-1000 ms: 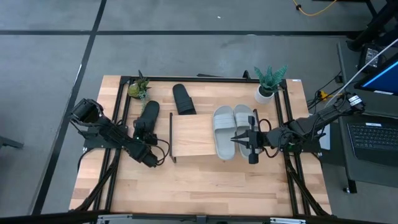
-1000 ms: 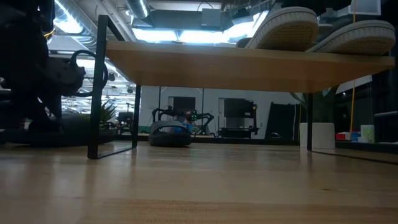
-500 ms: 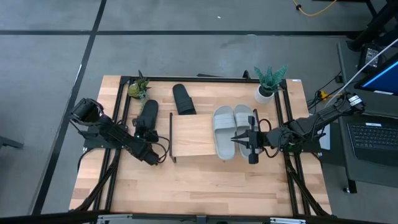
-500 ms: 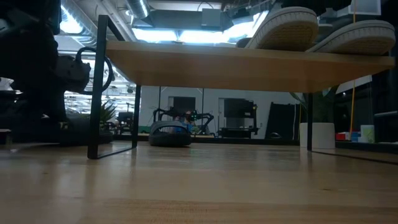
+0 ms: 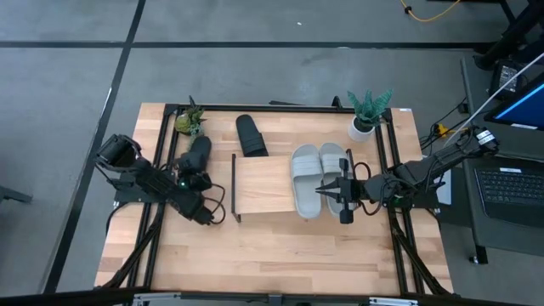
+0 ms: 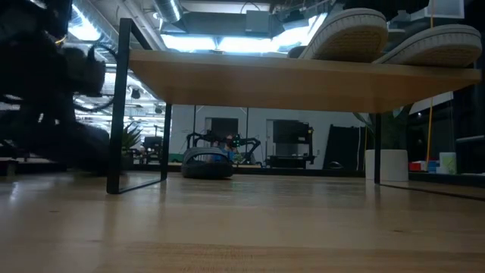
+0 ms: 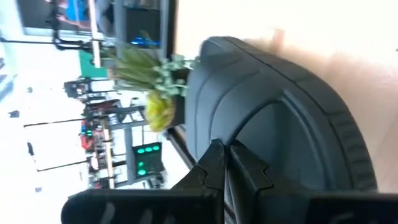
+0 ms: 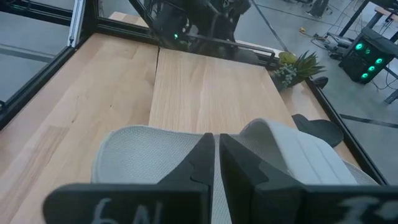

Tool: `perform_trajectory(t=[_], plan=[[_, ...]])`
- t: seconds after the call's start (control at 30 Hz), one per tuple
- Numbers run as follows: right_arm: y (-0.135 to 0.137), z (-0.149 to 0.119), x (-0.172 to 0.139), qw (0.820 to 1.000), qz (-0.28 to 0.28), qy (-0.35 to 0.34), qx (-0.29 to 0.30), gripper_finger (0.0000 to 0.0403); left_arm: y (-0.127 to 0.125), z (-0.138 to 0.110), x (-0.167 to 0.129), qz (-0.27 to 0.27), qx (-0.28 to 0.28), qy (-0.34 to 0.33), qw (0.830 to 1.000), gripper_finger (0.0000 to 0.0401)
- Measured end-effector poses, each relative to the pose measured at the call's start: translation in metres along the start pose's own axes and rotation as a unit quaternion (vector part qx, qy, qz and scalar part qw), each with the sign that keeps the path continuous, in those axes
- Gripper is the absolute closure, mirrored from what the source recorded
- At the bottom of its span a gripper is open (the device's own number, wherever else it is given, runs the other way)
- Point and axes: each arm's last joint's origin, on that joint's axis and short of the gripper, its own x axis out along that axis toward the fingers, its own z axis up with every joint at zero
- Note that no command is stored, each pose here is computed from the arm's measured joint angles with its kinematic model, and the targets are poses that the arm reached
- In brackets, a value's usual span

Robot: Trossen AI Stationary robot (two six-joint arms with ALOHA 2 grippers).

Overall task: Pick and place slides into the shelf
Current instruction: Put the left black slide on the shelf

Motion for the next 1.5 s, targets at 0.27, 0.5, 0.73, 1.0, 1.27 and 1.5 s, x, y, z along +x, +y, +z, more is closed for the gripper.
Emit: perform_trajectory(t=[0.27, 0.5, 0.73, 1.0, 1.27, 1.5], plan=[[0.000, 0.000, 0.000, 1.000, 0.000, -0.001, 0.000, 0.0375, 0.009, 0.007, -0.029, -0.009, -0.020, -0.034, 0.999, 0.0400], [0.000, 0.000, 0.000, 1.000, 0.000, -0.001, 0.010, 0.0375, 0.010, 0.010, -0.043, -0.024, -0.028, -0.061, 0.997, 0.0401], [0.000, 0.000, 0.001, 1.000, 0.000, 0.001, 0.013, 0.0375, 0.010, 0.011, -0.043, -0.023, -0.015, -0.063, 0.998, 0.0401], [0.000, 0.000, 0.001, 1.000, 0.000, 0.000, 0.014, 0.0375, 0.014, 0.018, -0.036, -0.010, -0.020, -0.058, 0.998, 0.0401], [0.000, 0.000, 0.001, 1.000, 0.000, 0.000, 0.014, 0.0375, 0.046, 0.018, -0.034, -0.018, -0.057, -0.099, 0.993, 0.0401], [0.000, 0.000, 0.001, 1.000, 0.000, 0.000, 0.013, 0.0375, 0.087, 0.012, -0.025, -0.009, -0.090, -0.134, 0.987, 0.0401]])
